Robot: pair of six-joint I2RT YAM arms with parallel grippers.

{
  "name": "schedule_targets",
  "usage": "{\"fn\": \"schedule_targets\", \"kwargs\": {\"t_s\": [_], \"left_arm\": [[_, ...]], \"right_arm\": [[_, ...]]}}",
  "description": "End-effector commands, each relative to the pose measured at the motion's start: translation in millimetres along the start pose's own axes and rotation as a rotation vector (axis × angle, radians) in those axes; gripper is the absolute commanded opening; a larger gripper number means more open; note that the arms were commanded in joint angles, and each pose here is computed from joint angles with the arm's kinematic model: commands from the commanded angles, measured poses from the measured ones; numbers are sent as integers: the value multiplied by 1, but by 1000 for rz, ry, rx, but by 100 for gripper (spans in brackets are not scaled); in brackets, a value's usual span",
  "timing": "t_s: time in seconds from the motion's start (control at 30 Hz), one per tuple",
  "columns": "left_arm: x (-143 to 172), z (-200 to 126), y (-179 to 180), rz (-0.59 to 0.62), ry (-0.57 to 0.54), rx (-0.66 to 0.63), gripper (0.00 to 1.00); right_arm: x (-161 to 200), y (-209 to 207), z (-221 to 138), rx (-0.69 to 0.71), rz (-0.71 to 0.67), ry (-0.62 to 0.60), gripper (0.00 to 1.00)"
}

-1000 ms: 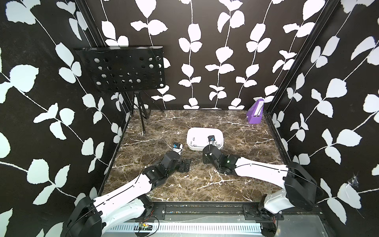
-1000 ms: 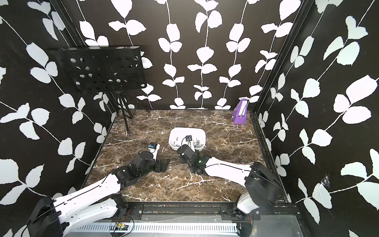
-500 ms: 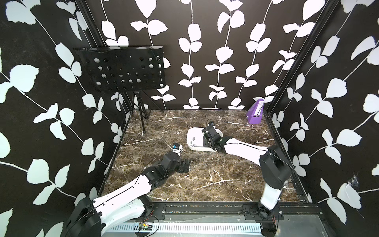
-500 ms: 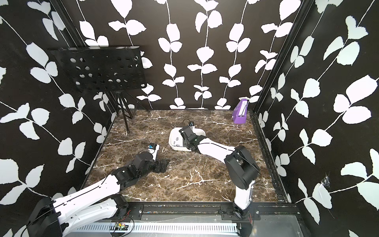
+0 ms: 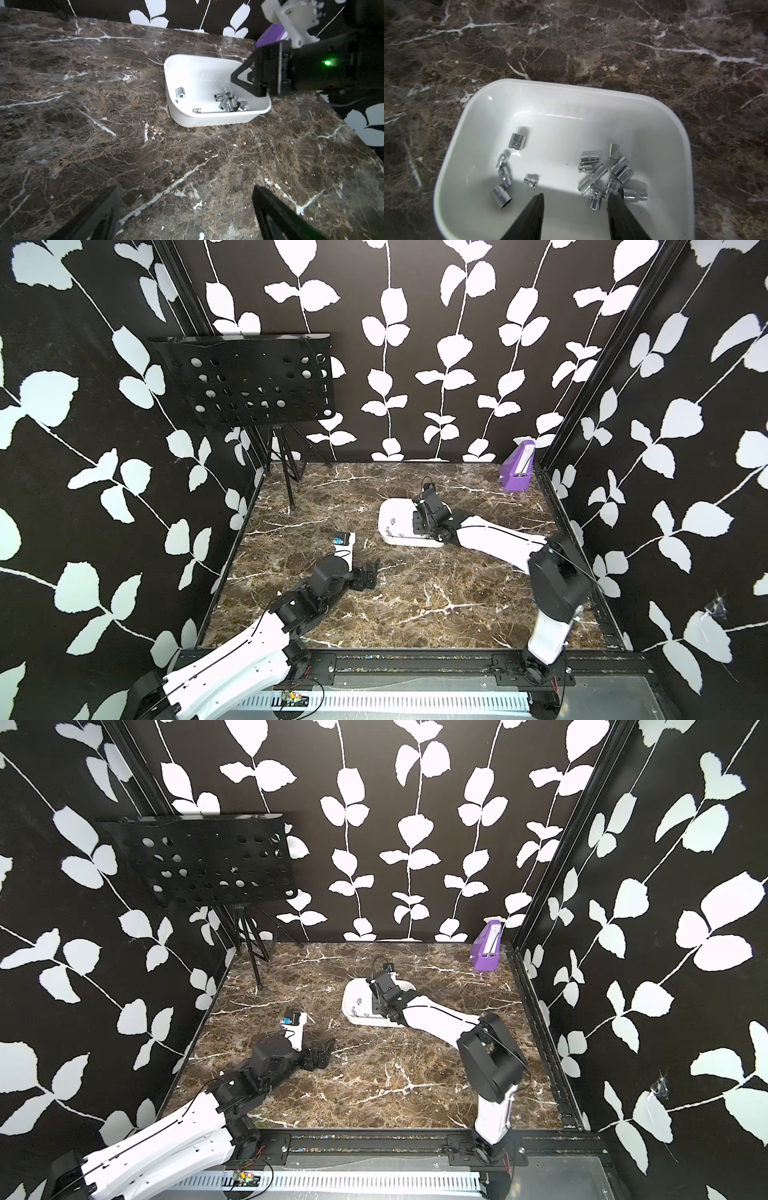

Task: Put the socket on the desktop into the storage box
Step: Reset both arms

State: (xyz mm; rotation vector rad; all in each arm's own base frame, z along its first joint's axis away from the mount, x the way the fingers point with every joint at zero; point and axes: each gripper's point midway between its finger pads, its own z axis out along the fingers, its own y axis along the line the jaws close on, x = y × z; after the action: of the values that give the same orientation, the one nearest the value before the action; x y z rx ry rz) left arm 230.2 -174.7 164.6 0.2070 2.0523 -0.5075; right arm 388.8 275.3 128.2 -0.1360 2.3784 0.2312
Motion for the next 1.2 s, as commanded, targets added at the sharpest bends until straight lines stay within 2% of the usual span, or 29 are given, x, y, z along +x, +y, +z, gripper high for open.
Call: {"fn": "schedule_targets", "kwargs": {"t_s": [0.0,0.17,0.23,0.3,0.33,0.37,0.53,0.63,0.7,0.8,0.87,0.93,1.03,1.1,1.17], "left_arm": [[-8,-10,13,5,-64,-56,99],[-28,-30,22,-2,-162,-82,99],[-38,-34,18,13,-200,-62,99],[-51,-38,11,33,-224,-45,99],[-60,-41,11,45,-235,-61,99],[-72,-44,13,48,-248,-97,99],[-121,-51,21,105,-353,-255,99],[-141,-52,48,137,-461,-492,99],[-148,-48,62,183,-479,-614,99],[-148,-29,95,204,-396,-714,99],[-139,-22,127,172,-351,-797,99],[-124,-19,151,199,-323,-880,99],[-97,-6,176,225,-293,-896,99],[-81,2,190,261,-236,-907,99],[-68,6,207,319,-136,-972,99]], "right_arm": [[-18,-13,-44,-20,-6,-108,57],[-33,-38,-115,-49,-1,-297,68],[-35,-53,-136,-14,-23,-354,73],[-38,-75,-156,64,-28,-409,82],[-40,-87,-166,116,-30,-441,93],[-39,-99,-173,170,-37,-470,99],[-34,-147,-198,424,-138,-612,99],[-27,-152,-191,477,-283,-677,100],[-19,-154,-180,479,-350,-682,100],[-12,-177,-161,505,-313,-634,99],[-2,-192,-138,504,-334,-570,99],[11,-208,-121,531,-362,-513,99],[22,-236,-110,590,-289,-498,100],[29,-246,-103,576,-255,-481,99],[38,-258,-98,579,-233,-453,99]]}}
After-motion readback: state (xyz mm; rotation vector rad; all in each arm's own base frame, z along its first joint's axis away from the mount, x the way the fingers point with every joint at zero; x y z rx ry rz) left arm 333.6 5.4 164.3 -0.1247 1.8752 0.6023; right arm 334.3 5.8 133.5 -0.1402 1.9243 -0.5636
